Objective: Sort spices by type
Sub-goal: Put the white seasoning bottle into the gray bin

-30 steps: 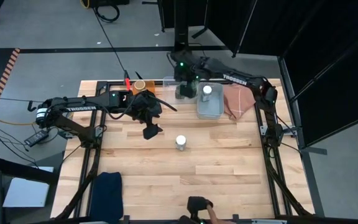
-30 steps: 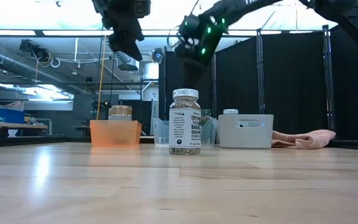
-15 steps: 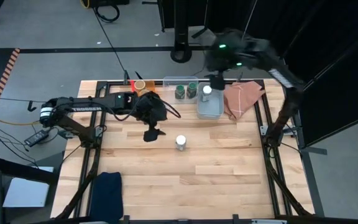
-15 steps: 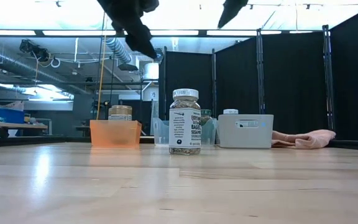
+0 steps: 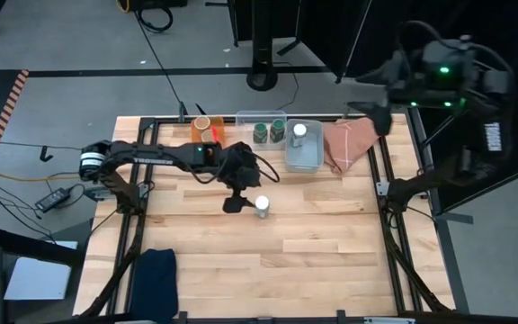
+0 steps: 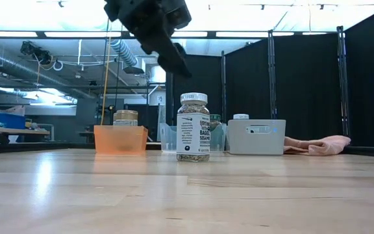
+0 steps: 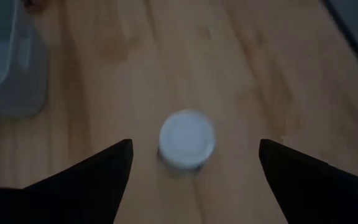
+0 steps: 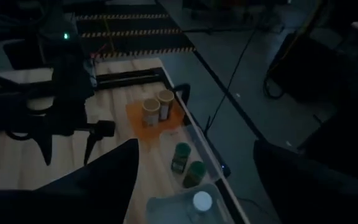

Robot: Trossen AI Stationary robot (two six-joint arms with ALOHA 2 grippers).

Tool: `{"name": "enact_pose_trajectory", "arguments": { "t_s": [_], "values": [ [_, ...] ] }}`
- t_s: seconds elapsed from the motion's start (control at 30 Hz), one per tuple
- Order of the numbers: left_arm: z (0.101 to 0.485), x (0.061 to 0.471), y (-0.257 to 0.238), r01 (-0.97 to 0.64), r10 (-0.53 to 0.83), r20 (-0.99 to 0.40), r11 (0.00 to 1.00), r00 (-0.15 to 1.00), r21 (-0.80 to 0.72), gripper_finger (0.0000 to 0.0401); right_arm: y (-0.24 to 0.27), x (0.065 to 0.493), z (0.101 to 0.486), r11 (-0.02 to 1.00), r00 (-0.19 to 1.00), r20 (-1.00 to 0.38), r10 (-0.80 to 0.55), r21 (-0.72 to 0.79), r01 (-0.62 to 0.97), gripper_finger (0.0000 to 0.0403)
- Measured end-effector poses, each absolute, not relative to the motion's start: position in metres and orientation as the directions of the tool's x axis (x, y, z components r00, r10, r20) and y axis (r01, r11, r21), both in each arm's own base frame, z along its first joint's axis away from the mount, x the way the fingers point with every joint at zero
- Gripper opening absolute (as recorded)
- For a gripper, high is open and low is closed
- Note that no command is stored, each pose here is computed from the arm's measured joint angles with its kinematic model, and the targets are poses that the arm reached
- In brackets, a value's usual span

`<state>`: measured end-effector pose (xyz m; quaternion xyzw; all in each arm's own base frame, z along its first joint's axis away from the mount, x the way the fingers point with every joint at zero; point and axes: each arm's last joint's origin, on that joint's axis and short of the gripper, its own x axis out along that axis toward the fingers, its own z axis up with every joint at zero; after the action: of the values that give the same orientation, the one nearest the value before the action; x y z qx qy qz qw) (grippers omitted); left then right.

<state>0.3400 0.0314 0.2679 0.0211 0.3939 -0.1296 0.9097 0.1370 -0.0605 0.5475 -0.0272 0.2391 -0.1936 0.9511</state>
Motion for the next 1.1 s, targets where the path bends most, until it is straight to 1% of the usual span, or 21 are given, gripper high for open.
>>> {"name": "enact_pose_trajectory", "arguments": {
  "t_s": [0.13, 0.37, 0.53, 1.1],
  "values": [
    [0.262, 0.346, 0.026, 0.287, -0.244, -0.718, 0.956, 0.652, -0.065, 0.0355, -0.05, 0.117, 0.55, 0.919, 0.814, -0.437, -0.383, -0.095, 0.382, 0.032],
    [0.249, 0.361, 0.014, 0.334, -0.263, -0.704, 0.942, 0.659, -0.039, 0.0355, -0.042, 0.1, 0.548, 0.918, 0.809, -0.457, -0.369, -0.041, 0.396, 0.0318],
    [0.236, 0.371, 0.014, 0.331, -0.265, -0.698, 0.943, 0.665, -0.042, 0.0355, -0.042, 0.1, 0.547, 0.917, 0.802, -0.473, -0.365, -0.032, 0.398, 0.0317],
    [0.212, 0.379, 0.019, 0.346, -0.249, -0.746, 0.938, 0.618, -0.026, 0.0355, -0.043, 0.102, 0.544, 0.918, 0.79, -0.498, -0.357, -0.031, 0.395, 0.0304]
  ]
}}
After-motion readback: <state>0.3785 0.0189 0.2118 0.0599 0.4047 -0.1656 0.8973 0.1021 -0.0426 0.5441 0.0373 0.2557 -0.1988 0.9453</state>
